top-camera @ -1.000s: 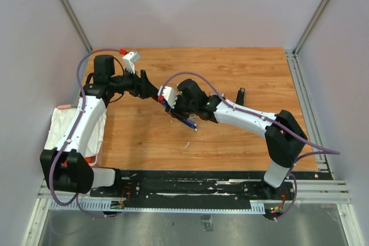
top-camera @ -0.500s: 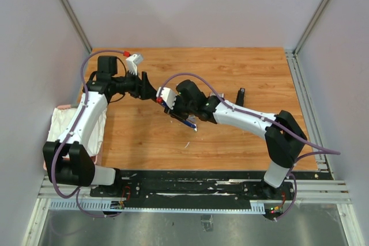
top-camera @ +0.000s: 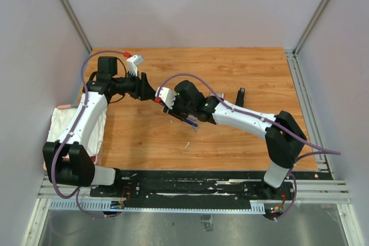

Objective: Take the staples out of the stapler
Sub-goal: Unload the staple at the center of the board.

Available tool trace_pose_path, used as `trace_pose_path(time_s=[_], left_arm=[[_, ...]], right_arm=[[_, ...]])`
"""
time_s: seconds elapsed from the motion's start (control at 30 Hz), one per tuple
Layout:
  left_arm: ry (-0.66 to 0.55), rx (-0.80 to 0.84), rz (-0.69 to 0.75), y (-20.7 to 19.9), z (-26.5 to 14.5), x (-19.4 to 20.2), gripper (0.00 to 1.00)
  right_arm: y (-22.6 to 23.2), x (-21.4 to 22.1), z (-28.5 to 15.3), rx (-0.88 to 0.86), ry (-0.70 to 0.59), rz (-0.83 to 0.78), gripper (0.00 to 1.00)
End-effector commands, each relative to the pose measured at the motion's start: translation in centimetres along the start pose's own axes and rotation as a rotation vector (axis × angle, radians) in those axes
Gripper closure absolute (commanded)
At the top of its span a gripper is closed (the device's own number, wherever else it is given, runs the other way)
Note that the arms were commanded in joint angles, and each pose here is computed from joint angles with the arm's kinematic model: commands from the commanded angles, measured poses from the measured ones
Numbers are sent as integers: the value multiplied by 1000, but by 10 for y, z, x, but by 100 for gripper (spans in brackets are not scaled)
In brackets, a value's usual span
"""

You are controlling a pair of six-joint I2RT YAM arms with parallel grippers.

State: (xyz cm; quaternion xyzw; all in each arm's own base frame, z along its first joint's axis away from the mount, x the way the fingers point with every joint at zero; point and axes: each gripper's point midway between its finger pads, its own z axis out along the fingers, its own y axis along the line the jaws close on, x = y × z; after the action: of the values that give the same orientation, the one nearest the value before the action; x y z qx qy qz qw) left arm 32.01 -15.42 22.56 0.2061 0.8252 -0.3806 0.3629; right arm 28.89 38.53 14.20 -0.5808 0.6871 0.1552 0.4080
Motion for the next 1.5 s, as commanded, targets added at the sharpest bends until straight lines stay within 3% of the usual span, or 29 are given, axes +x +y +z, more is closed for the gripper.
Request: trace_pose_path(time_s=[0.0,0.2,0.37,0.53,1.03,1.37,1.47], left_arm=[[2,-9,26,-4,-7,-1,45],[-4,-6,29,-5,-8,-2,50],[-7,11,23,-6,-6,-4,82],[-8,15,20,-6,-5,-6,99],[-26,4,235,-19,-26,-10,100],[21,29,307,-18,-26,8,100],[30,49,345,-19,-26,13,100]], right_arm=[[-14,-34,-6,61,-77,-36,72],[-14,-33,-6,60,-75,-40,72],[-13,-33,-4,56,-73,-40,72],[-11,-33,-2,52,-59,-49,71],[11,-34,7,-30,-42,-12,66],[21,-35,5,-84,-57,3,40],[22,-36,0,-116,-70,12,38]])
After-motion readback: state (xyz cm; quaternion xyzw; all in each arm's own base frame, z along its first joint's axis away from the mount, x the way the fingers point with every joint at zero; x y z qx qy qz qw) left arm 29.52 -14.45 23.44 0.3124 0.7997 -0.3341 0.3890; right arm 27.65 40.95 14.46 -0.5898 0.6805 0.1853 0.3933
